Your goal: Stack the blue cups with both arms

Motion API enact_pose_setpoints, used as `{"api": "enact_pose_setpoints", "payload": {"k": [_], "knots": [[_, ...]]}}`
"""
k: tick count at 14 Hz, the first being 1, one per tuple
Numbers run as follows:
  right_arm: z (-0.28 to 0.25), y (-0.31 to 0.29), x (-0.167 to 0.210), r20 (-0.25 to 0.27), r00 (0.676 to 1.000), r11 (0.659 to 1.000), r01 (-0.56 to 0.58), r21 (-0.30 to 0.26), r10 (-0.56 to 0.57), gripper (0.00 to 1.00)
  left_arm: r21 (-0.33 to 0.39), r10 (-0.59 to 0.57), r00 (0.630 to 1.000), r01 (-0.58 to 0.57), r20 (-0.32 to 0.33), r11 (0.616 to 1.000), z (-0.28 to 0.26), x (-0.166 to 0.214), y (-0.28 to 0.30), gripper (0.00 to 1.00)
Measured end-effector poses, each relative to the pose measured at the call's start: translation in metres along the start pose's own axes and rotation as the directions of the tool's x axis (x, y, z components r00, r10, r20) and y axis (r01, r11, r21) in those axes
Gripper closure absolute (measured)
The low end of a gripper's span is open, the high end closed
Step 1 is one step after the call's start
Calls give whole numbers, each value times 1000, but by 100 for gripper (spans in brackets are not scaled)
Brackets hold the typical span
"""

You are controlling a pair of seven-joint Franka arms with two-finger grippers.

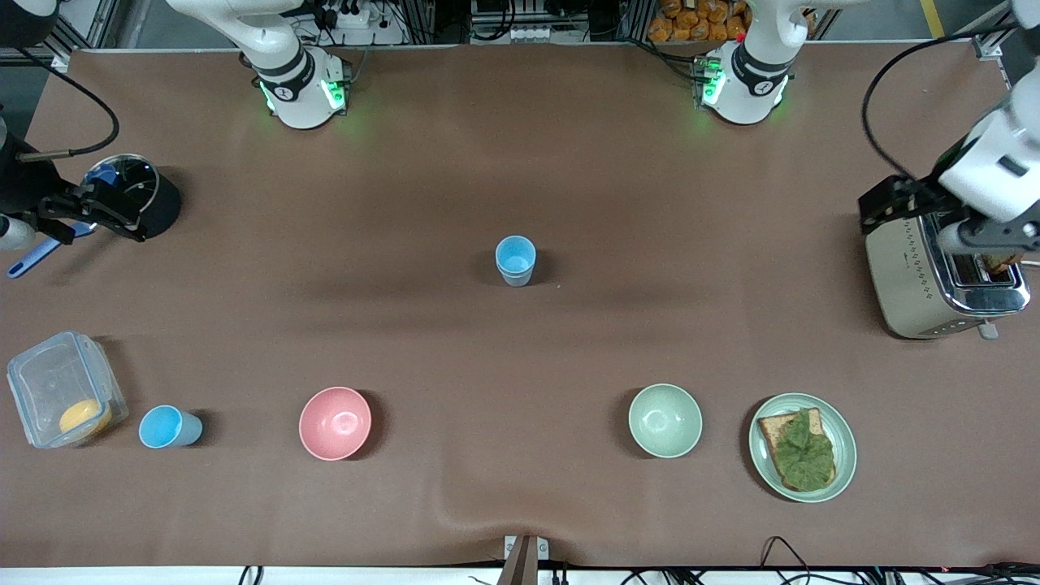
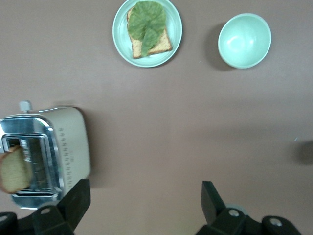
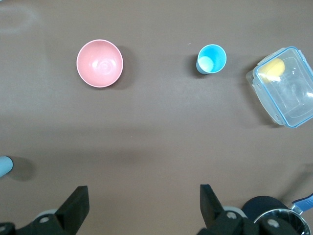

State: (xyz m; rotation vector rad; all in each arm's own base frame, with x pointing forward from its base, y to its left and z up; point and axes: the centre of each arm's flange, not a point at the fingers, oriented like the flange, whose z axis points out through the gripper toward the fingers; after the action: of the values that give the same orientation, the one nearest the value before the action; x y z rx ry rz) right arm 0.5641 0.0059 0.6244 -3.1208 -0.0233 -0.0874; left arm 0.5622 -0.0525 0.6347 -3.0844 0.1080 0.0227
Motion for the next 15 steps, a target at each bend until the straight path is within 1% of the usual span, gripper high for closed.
{"api": "enact_pose_setpoints", "payload": {"k": [3, 5, 8, 15], "knots": [[0, 0, 0, 0, 1000, 1000, 0, 0, 0, 0, -22, -2, 1000, 2, -8, 1000, -16, -17, -27, 0], [0, 0, 0, 0, 1000, 1000, 0, 0, 0, 0, -26, 3, 1000, -3, -19, 1000, -21, -20, -24, 0], [0, 0, 0, 0, 1000, 1000, 0, 0, 0, 0, -50, 12, 1000, -13, -21, 999, -22, -21, -17, 0], [0, 0, 0, 1, 1000, 1000, 0, 0, 0, 0, -62, 21, 1000, -22, -18, 998, -22, -21, -12, 0]]}}
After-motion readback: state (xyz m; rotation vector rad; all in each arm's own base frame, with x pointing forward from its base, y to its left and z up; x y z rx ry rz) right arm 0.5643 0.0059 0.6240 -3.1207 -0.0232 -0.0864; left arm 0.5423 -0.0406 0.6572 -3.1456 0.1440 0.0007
